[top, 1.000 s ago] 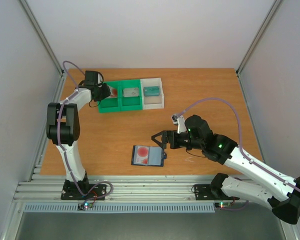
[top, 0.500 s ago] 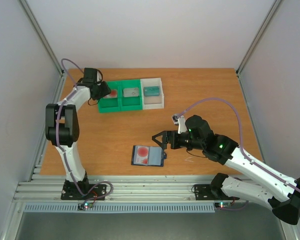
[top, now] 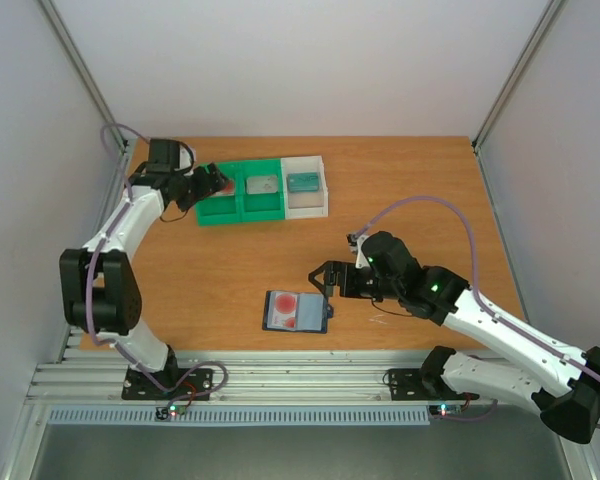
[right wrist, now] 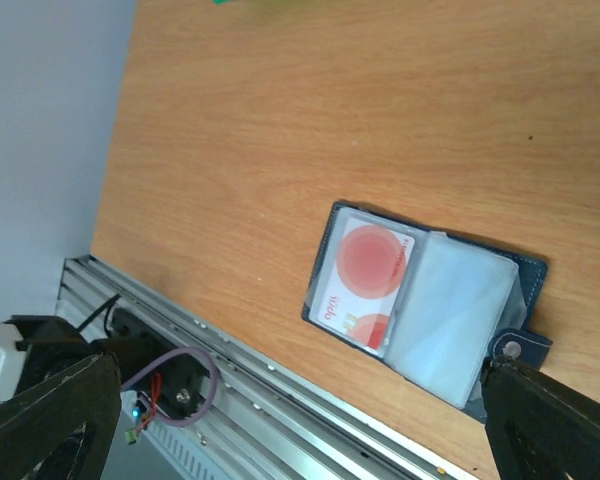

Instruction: Take the credit cards out of the card holder

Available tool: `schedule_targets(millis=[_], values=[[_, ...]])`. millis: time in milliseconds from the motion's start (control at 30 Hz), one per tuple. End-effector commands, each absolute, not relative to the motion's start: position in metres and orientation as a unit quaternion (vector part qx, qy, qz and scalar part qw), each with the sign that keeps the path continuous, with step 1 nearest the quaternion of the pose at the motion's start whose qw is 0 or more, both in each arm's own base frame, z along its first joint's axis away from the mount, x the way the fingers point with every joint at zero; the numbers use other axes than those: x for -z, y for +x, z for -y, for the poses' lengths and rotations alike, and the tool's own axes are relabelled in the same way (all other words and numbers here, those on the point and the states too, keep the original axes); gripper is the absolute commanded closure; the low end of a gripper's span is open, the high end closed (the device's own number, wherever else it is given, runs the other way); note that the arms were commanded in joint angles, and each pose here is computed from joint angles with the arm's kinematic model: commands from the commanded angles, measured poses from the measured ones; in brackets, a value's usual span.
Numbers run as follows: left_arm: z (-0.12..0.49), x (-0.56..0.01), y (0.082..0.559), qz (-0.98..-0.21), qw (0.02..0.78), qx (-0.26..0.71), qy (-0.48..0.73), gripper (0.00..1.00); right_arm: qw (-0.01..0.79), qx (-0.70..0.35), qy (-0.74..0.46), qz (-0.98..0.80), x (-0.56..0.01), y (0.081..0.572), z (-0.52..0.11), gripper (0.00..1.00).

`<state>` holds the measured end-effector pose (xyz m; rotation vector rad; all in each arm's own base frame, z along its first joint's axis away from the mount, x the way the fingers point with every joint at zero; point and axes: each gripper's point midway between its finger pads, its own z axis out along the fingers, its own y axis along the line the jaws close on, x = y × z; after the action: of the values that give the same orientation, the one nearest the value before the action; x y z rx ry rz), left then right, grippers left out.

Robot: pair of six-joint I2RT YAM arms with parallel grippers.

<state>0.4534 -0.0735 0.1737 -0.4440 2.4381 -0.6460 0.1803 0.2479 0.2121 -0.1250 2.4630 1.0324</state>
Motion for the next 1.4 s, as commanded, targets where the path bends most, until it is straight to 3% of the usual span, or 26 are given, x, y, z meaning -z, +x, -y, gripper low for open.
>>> schedule_targets(millis=[0, 333, 500, 667, 833, 967, 1133, 1367], values=[[0.093, -0.172, 0.410, -0.915, 0.247, 0.285, -0.141, 0.08, 0.215, -0.367, -0.041, -0.904, -0.207, 0.181, -0.251, 0.01], [0.153, -0.153, 0.322, -0.928, 0.186, 0.320, -0.048, 0.23, 0.174, -0.349, -0.050, -0.920, -0.171, 0.179, -0.260, 0.05], [0.172, -0.139, 0.285, -0.923, 0.150, 0.352, -0.028, 0.42, 0.170, -0.349, -0.051, -0.920, -0.157, 0.182, -0.264, 0.12], [0.185, -0.124, 0.260, -0.922, 0.130, 0.364, -0.021, 0.55, 0.156, -0.368, -0.065, -0.914, -0.147, 0.181, -0.277, 0.25], [0.199, -0.110, 0.242, -0.925, 0.117, 0.361, -0.011, 0.63, 0.147, -0.368, -0.068, -0.915, -0.136, 0.184, -0.284, 0.51], [0.210, -0.100, 0.229, -0.920, 0.114, 0.375, -0.010, 0.70, 0.136, -0.370, -0.076, -0.916, -0.129, 0.184, -0.290, 0.65], [0.219, -0.078, 0.214, -0.921, 0.093, 0.378, -0.009, 0.85, 0.133, -0.367, -0.081, -0.917, -0.115, 0.187, -0.294, 0.73], [0.233, -0.062, 0.203, -0.919, 0.074, 0.387, -0.002, 0.93, 0.114, -0.353, -0.097, -0.924, -0.088, 0.190, -0.302, 0.77]])
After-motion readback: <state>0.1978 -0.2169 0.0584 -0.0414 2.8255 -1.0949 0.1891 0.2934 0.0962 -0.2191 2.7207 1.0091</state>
